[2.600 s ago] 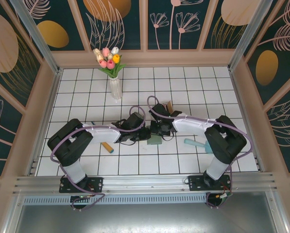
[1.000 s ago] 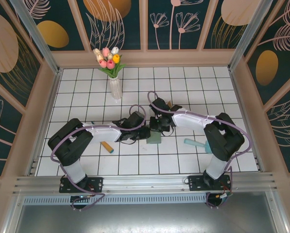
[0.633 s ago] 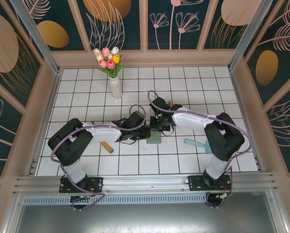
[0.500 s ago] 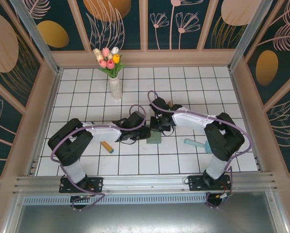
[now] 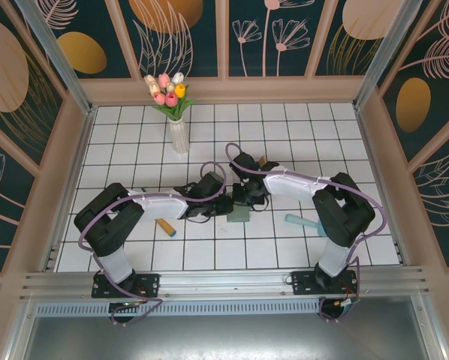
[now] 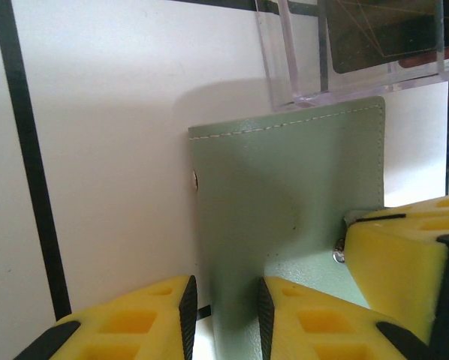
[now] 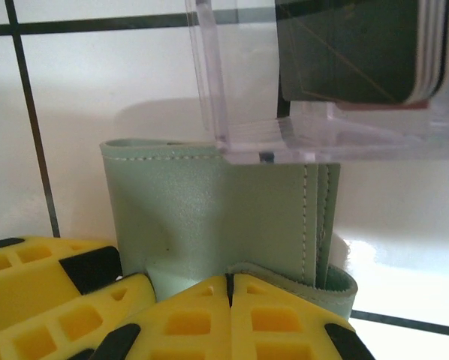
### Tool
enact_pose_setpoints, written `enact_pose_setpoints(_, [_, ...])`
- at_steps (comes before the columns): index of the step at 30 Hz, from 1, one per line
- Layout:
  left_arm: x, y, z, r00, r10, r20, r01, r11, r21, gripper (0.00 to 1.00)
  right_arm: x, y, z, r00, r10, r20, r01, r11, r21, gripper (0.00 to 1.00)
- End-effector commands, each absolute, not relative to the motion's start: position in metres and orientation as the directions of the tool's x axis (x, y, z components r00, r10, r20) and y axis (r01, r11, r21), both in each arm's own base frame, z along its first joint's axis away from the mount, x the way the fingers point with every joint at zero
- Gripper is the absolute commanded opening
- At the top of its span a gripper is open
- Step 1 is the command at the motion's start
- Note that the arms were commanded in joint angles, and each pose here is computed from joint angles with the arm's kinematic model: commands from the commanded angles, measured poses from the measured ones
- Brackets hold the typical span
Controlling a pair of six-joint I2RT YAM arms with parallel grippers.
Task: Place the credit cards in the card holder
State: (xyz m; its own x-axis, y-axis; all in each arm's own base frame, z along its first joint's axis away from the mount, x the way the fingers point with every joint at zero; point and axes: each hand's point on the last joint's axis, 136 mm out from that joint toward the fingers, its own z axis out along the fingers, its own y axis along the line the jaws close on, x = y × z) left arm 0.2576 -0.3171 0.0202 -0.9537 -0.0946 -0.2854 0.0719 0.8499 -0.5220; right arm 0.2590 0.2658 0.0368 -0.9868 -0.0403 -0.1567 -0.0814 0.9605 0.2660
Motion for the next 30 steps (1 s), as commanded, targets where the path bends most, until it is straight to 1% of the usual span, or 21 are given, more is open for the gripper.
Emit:
enact_pose_setpoints(1, [0.252,-0.315,0.011,-0.961,-0.074,-0.266,0.071,0.866,-0.495,0.30,0.243,0.269,0.023,-0.992,-0.096,-0.088,-0.115,0.961,0.251,0.00])
enact_pose_setpoints(5, [0.252,-0.315,0.011,-0.961,-0.070,-0.266,0.073,0.866,-0.495,0.30,0.241,0.268,0.017,-0.992,-0.097,-0.076,-0.112,0.965,0.239,0.00])
enact_pose_setpoints(8, [0.252,-0.316,0.011,-0.962,-0.071,-0.264,0.073,0.864,-0.498,0.30,0.233,0.257,0.003,-0.994,-0.109,-0.029,-0.113,0.979,0.170,0.00])
enact_pose_setpoints(12, [0.252,-0.315,0.011,-0.961,-0.072,-0.268,0.073,0.866,-0.494,0.30,0.216,0.250,-0.008,-0.992,-0.126,0.026,-0.120,0.981,0.154,0.00])
enact_pose_setpoints(16, [0.253,-0.315,0.011,-0.961,-0.073,-0.267,0.072,0.865,-0.497,0.30,0.225,0.248,0.006,-0.993,-0.113,-0.021,-0.115,0.982,0.151,0.00])
enact_pose_setpoints(20, [0.252,-0.314,0.011,-0.961,-0.070,-0.267,0.074,0.866,-0.494,0.30,0.243,0.267,0.040,-0.988,-0.124,-0.091,-0.141,0.965,0.221,0.00])
enact_pose_setpoints(25, [0.252,-0.315,0.011,-0.961,-0.069,-0.267,0.075,0.865,-0.496,0.29,0.248,0.274,0.053,-0.984,-0.141,-0.104,-0.162,0.958,0.238,0.00])
enact_pose_setpoints(30, [0.252,-0.314,0.012,-0.960,-0.070,-0.270,0.076,0.865,-0.495,0.29,0.243,0.275,0.044,-0.986,-0.150,-0.079,-0.165,0.958,0.236,0.00])
